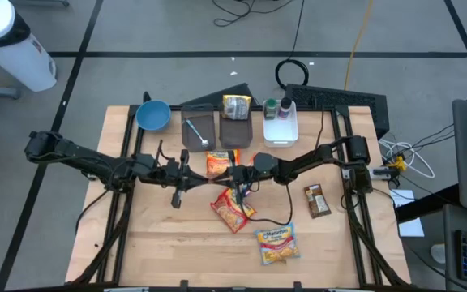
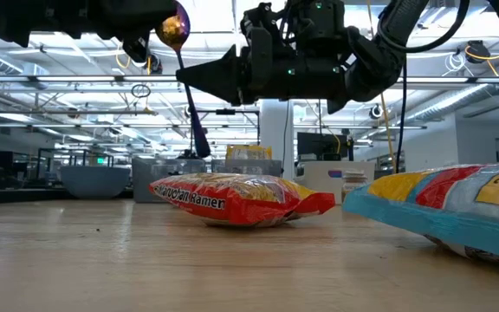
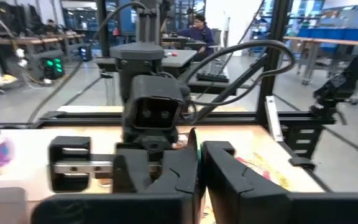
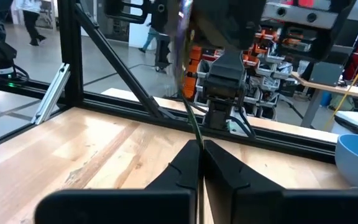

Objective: Pick & Place Food Item
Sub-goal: Put the blue spoon into the left black bin

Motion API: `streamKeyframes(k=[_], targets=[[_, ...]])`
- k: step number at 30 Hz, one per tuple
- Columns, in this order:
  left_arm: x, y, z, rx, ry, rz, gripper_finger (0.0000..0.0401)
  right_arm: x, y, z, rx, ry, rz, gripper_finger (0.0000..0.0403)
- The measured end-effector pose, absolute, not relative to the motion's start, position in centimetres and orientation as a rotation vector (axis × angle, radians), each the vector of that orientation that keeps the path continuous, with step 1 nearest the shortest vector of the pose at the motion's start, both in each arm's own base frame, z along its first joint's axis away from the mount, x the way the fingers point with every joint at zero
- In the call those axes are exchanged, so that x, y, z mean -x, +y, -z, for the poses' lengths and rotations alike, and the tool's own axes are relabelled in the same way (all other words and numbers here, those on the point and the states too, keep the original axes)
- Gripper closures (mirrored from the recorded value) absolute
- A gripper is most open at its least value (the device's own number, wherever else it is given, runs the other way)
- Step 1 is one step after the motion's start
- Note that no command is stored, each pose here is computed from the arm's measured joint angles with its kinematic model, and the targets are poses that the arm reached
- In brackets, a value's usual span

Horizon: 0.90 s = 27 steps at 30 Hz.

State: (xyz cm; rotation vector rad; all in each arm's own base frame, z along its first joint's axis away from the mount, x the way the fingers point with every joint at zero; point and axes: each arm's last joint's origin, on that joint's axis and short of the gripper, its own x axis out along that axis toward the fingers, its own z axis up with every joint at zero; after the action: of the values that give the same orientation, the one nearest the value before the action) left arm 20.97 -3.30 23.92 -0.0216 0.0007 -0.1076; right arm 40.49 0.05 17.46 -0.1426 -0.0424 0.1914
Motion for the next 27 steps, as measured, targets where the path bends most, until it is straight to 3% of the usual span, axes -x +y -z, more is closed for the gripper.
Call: streamKeyframes(k=[17,21,27], targets=[[-21.2,-1.5,-24.1,0.055,0.007,0.089,0.0173,-40.5,0.0,-17.4,0.145,-0.04,-0.19,0.0402],[-21.4,-1.3,-25.9,0.058,0.112,0.122,0.0149,-40.5,-0.2,-17.3,0.145,-0.03,-0.19,0.0402],[-21.8,-1.2,-29.5,0.057,0.399,0.077,0.0144,-40.5,-0.6,-16.9,0.14,0.02,-0.183,0.0402]])
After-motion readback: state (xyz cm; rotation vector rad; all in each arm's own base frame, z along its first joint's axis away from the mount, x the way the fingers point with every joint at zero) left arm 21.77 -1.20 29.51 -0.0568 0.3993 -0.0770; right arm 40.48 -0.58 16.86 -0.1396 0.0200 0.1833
